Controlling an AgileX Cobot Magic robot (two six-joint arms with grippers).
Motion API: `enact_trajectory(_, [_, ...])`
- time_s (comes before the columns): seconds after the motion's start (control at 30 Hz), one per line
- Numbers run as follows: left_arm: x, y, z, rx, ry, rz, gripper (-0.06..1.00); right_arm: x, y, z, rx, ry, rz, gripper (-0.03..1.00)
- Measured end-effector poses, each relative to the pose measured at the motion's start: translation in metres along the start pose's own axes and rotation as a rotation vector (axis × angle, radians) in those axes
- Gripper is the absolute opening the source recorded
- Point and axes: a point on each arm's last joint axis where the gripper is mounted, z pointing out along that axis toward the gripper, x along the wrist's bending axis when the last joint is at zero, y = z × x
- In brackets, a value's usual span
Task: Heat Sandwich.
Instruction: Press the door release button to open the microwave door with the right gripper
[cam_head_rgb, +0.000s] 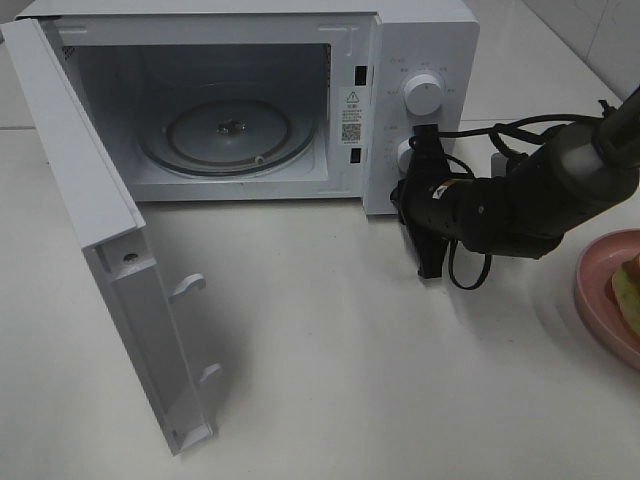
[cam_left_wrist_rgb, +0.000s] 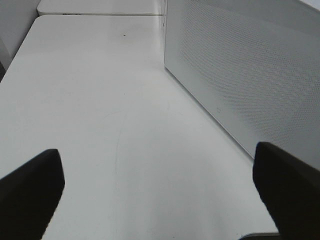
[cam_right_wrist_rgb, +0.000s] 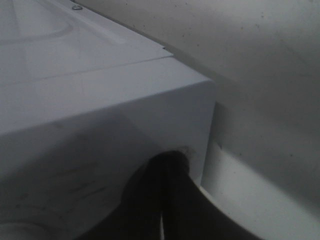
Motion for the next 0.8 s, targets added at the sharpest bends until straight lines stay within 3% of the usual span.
enact_trajectory(0.3, [0.000,0.000,0.000,0.000,0.000,0.000,0.96,-0.005,0.000,-0.015,-0.004,0.078,-0.007,0.01])
enact_trajectory(0.8, [0.000,0.000,0.000,0.000,0.000,0.000,0.96,-0.007,0.002,-0.057,0.025,0.058,-0.020,0.01])
